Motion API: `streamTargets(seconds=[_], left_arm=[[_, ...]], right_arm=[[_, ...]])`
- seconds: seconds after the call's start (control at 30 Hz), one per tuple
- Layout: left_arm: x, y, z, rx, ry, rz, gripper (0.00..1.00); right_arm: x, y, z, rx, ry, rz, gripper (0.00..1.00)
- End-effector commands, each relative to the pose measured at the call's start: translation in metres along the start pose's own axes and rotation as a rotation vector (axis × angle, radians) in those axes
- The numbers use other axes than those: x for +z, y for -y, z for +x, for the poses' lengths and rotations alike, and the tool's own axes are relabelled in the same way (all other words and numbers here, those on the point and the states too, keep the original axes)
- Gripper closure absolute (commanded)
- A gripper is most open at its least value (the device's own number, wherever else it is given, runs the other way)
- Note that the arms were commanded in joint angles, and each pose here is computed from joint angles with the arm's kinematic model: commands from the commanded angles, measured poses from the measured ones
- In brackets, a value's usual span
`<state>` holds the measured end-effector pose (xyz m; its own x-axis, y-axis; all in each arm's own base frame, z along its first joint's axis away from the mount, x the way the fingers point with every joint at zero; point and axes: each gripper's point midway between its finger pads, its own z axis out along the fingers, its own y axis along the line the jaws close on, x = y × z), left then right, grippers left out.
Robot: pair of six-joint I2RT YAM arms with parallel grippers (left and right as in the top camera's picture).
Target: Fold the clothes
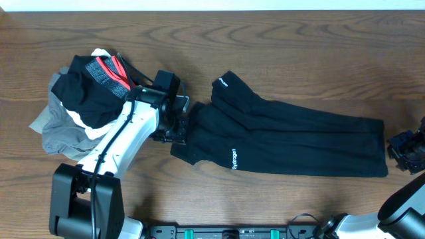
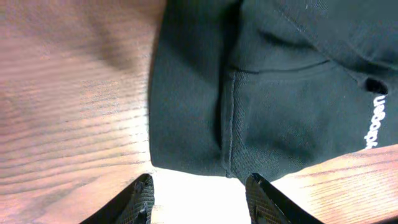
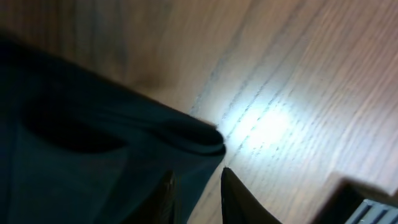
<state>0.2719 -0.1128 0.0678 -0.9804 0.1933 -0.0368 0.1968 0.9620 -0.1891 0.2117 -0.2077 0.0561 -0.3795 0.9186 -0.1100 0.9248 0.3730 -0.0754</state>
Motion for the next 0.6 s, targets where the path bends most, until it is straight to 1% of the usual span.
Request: streamTargets(seconds=[0.0,0.1,0.17,0.23,0.3,0.4,0.5,0.57], left_arm=[[-0.025,0.003,-0.03,0.026,0.099,-0.01,0.49],[-0.045,0.015,-0.059,0.05,0.205,0.031,0.5],[-0.055,0.028,-0.082,0.077,0.296,0.093,0.49],[-0.058,0.04,-0.097,0.101,0.35,0.156,0.49],[-0.052,0.047,-0.107,0.108,0.366,0.2,0.49],[-0.033,0.055,-0.123,0.118,0.366,0.264,0.49],[-0.012,0.06,-0.148,0.089,0.402,0.316,0.48],[0.001,0.059,-0.167,0.057,0.441,0.331,0.44]], right_arm=[[-0.019,-0.047,-0.005,-0.134,-0.003,-0.247,0.75],[-0.046,-0.099,0.004,-0.292,-0.027,-0.546,0.66],[-0.059,-0.119,0.014,-0.341,-0.047,-0.644,0.62],[-0.06,-0.127,0.021,-0.374,-0.047,-0.646,0.6],[-0.062,-0.137,0.026,-0.43,-0.033,-0.65,0.58],[-0.065,-0.149,0.035,-0.49,-0.023,-0.66,0.57],[-0.065,-0.154,0.038,-0.505,-0.017,-0.654,0.57],[-0.065,-0.155,0.04,-0.501,-0.023,-0.653,0.57]])
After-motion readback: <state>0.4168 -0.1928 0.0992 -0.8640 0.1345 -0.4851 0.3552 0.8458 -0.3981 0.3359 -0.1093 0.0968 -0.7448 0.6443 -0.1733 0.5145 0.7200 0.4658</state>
